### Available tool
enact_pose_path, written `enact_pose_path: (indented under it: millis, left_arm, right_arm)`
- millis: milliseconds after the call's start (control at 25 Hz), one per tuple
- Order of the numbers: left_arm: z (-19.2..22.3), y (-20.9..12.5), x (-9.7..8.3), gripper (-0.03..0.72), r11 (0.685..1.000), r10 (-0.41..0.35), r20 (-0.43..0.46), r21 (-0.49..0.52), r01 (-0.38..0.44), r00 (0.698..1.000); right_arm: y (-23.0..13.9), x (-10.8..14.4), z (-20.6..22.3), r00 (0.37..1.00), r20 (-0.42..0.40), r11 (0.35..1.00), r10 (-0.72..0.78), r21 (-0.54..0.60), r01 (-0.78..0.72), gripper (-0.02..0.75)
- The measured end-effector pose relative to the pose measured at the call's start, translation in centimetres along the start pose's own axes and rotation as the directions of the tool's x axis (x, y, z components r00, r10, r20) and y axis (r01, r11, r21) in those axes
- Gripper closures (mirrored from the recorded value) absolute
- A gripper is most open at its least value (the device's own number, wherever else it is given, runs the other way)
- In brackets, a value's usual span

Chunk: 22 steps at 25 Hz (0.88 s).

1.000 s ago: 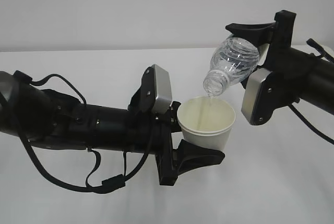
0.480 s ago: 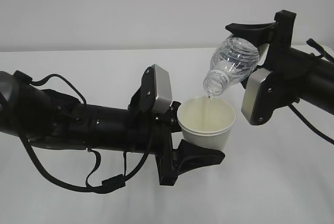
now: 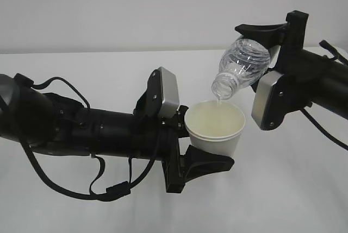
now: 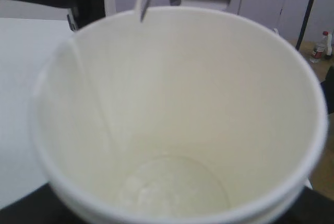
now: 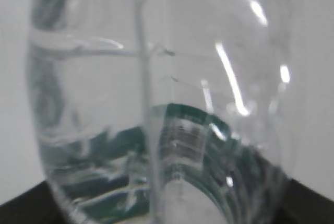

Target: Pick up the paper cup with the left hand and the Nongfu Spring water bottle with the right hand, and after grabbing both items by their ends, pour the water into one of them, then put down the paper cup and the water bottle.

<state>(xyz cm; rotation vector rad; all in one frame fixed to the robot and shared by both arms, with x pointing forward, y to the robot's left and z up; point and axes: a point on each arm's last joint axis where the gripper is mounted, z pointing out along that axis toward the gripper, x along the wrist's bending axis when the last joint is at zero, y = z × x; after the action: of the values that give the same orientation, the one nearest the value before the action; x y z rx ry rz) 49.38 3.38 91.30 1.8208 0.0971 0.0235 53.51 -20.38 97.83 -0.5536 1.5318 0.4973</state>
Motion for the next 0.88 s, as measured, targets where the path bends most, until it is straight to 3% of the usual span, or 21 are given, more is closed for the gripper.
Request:
enact_pose_path:
  millis: [880]
  left_arm:
    - [0.00, 0.01, 0.01, 0.204, 1.000, -0.001, -0.002, -0.001, 0.001, 1.000]
  right_arm:
    - [0.00, -0.01, 0.00, 1.000, 0.001, 1.000, -0.017, 0.000, 0.017, 0.254]
